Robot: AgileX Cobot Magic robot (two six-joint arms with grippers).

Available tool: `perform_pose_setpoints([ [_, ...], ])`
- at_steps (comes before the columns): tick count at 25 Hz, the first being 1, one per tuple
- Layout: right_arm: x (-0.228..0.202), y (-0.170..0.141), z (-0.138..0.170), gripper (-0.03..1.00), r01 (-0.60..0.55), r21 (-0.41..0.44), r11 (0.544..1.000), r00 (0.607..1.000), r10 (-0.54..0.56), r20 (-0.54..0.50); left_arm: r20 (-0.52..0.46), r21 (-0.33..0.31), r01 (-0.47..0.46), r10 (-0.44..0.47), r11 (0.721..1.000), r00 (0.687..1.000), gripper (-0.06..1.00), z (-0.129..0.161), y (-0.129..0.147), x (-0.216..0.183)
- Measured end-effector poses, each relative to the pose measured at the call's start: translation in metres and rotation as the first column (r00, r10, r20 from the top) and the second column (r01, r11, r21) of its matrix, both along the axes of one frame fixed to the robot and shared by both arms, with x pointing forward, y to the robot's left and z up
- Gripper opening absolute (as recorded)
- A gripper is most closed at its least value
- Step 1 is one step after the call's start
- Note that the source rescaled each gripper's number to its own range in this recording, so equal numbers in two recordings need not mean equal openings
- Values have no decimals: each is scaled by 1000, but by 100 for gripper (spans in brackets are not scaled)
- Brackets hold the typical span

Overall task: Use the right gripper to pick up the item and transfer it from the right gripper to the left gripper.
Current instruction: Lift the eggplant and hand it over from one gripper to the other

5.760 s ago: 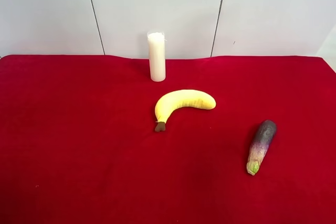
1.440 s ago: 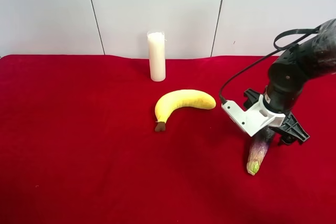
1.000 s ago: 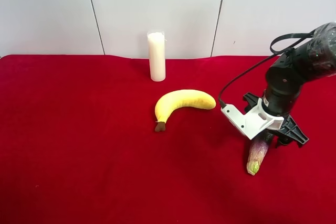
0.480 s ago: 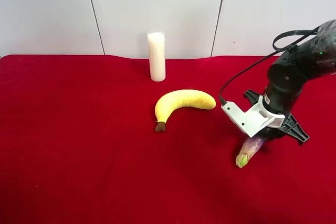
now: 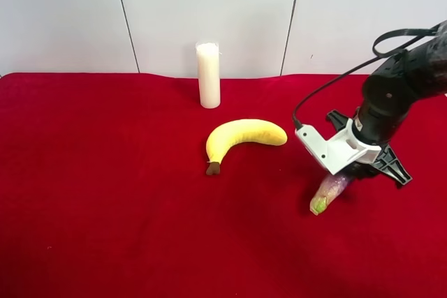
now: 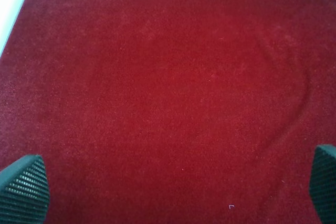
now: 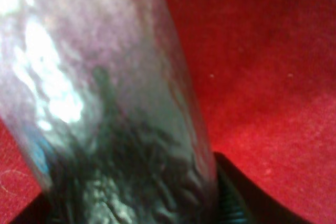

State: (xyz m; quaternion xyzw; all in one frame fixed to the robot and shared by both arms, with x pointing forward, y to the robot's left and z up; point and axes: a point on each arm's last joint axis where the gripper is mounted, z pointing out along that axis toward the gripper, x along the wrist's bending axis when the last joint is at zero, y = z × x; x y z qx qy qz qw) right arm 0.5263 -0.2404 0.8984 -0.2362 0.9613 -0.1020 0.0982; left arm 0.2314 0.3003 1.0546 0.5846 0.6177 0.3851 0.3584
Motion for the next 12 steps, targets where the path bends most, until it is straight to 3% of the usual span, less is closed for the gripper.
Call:
perform_pose_setpoints([
  [7,-1,9,24,0,115,161,980,988,-129,84,0,0,0,0,1000,1000,100,0,0,0],
  [12,-4,19,45,0,206,310,928,960,-252,118,0,0,0,0,1000,1000,100,0,0,0],
])
